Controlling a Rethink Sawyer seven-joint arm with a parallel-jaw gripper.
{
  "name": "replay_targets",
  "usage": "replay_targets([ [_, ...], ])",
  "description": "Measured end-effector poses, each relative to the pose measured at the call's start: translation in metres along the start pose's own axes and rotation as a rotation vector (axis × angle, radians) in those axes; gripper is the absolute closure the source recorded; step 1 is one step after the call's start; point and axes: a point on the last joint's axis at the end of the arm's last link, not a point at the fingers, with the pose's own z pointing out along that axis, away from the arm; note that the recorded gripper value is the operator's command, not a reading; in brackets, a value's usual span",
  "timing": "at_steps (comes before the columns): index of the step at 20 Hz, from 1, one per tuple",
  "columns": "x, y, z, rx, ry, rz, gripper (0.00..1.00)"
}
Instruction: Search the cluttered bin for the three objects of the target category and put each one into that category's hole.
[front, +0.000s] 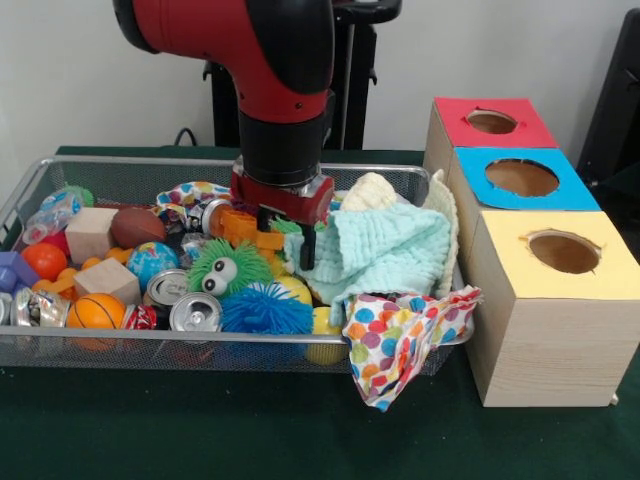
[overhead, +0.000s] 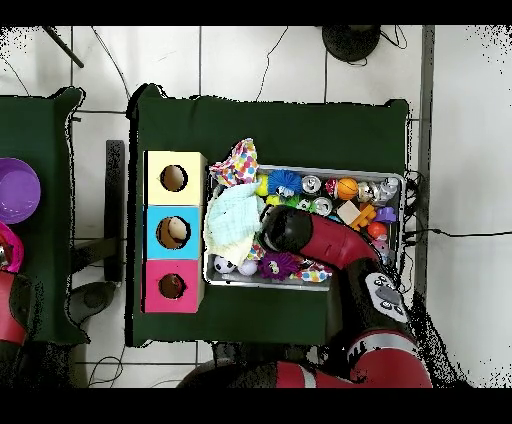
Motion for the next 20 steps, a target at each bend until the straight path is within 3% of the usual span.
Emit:
replay_targets([
  [8,0.006,-0.001,-0.012,-0.037,0.131,0.085,0.0],
  [13,0.013,0.002,-0.015,-0.045,0.158,0.097,0.0],
  [14,0.019,0.001,-0.014,-0.044,0.169,0.098,1.0],
  [20,0.022,0.002,-0.013,-0.04,0.171,0.093,1.0],
])
